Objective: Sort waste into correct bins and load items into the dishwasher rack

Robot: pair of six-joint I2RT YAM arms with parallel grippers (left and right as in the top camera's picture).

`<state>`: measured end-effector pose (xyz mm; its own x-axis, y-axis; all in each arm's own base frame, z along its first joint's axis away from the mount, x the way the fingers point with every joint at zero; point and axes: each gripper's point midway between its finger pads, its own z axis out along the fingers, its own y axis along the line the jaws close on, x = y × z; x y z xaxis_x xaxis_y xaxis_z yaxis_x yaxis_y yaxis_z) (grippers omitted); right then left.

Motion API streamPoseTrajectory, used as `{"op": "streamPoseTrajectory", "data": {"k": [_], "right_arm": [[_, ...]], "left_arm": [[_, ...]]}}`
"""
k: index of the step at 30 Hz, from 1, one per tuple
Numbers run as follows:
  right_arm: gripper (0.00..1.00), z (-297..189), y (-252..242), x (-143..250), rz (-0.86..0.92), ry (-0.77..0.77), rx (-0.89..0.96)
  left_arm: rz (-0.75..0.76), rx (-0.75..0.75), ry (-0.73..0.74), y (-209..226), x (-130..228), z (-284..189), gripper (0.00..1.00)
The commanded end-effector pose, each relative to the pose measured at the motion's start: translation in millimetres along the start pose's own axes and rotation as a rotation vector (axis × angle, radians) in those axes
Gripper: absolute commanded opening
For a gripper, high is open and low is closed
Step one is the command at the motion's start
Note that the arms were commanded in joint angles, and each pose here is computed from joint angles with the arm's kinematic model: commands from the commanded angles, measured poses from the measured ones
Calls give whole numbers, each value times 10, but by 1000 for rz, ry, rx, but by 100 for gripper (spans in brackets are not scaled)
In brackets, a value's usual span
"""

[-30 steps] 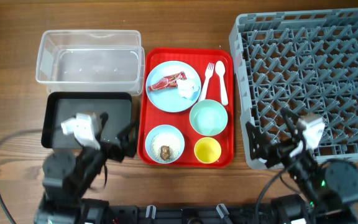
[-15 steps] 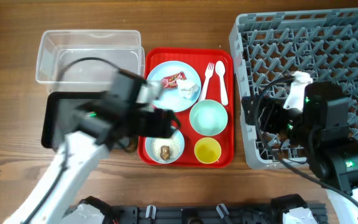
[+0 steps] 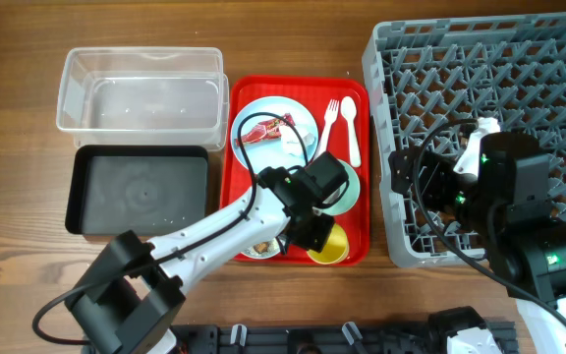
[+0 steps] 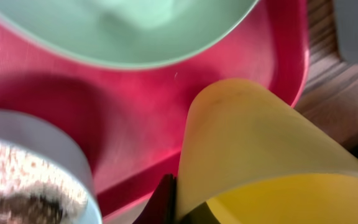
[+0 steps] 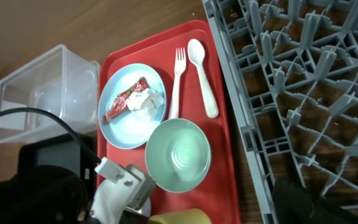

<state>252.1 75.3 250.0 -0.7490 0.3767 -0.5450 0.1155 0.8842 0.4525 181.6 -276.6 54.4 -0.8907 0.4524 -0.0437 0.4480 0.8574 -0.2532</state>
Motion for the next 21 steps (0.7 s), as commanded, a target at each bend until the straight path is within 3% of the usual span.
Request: {"op": "streamPoseTrajectory", "data": {"k": [1,4,6,9,13,15,16,17,21], "right_arm": [[100,-64,-1,-46,-53,-19,13],[100,-80,267,-10,-189,6,-135],[96,-305,934,147,-466,35,-549],[94,-438,1280,181,-513,62,-788],[92,-488,1679,311,-581,135,-1031],[82,-480,1900,406,-600,168,-1104],[66,-484,1965,461,-612,181,-1125],[61,-473,1965,454,-606,179,-1116],[50,-501,1964,446,-612,167,-1115]], "left_arm": [[-54,119,-26,-41,-1,-478,4],[-96,385,-175,-21,-207,-1136,4],[-157,730,-321,153,-417,-1830,4],[-94,1096,-376,148,-408,-2438,4],[-25,1228,-370,62,-327,-2656,4],[-18,1229,-374,61,-330,-2663,4],[-16,1228,-375,61,-331,-2662,4],[-17,1228,-375,61,-331,-2662,4],[-17,1228,-375,61,-331,-2662,4]]}}
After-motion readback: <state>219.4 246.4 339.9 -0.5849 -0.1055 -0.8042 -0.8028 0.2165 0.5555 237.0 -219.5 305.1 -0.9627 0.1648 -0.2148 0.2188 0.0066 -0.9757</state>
